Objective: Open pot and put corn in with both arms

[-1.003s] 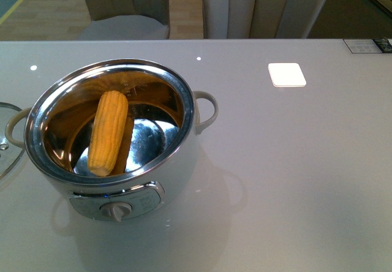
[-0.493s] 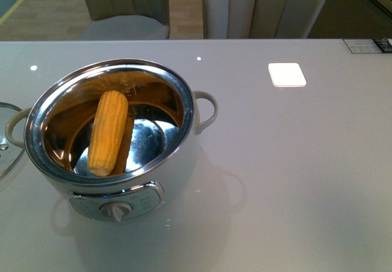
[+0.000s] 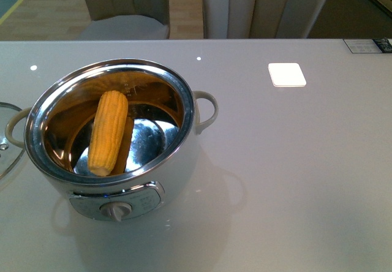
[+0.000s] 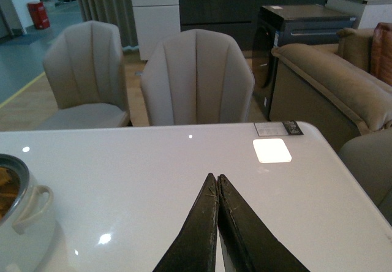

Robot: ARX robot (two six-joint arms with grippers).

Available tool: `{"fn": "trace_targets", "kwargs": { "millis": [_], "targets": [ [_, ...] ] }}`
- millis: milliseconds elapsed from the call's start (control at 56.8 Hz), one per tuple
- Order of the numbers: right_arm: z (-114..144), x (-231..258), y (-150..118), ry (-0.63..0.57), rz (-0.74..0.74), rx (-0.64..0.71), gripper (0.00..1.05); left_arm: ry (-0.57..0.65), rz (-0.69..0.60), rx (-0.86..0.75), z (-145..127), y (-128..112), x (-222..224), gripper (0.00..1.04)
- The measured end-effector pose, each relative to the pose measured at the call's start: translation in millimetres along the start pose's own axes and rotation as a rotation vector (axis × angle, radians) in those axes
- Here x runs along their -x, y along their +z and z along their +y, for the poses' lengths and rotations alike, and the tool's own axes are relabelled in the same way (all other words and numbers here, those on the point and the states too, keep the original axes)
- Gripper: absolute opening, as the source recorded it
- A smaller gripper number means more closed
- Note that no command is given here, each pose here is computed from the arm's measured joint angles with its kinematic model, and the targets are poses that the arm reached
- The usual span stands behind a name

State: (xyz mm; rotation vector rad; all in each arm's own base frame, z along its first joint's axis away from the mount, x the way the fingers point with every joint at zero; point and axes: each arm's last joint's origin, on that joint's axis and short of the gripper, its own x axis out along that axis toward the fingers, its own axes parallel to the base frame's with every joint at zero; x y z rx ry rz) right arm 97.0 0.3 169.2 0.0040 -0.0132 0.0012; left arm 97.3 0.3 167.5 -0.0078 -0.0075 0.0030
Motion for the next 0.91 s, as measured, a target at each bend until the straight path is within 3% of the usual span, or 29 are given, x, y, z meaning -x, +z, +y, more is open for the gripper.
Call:
{"fn": "trace_targets", "kwargs": {
  "millis": [194,422,915],
  "targets": [
    [0.0,0.0,0.0,0.0,0.0,0.0,0.4,0.0,0.0,0.0,0.0,0.0,0.0,0.98],
    [0.0,0.0,0.0,0.0,0.0,0.0,0.96,0.0,0.0,0.0,0.0,0.0,0.0,0.98],
    [0.0,0.0,0.0,0.0,0.0,0.0,0.96,0.0,0.0,0.0,0.0,0.0,0.0,0.98]
  ]
}}
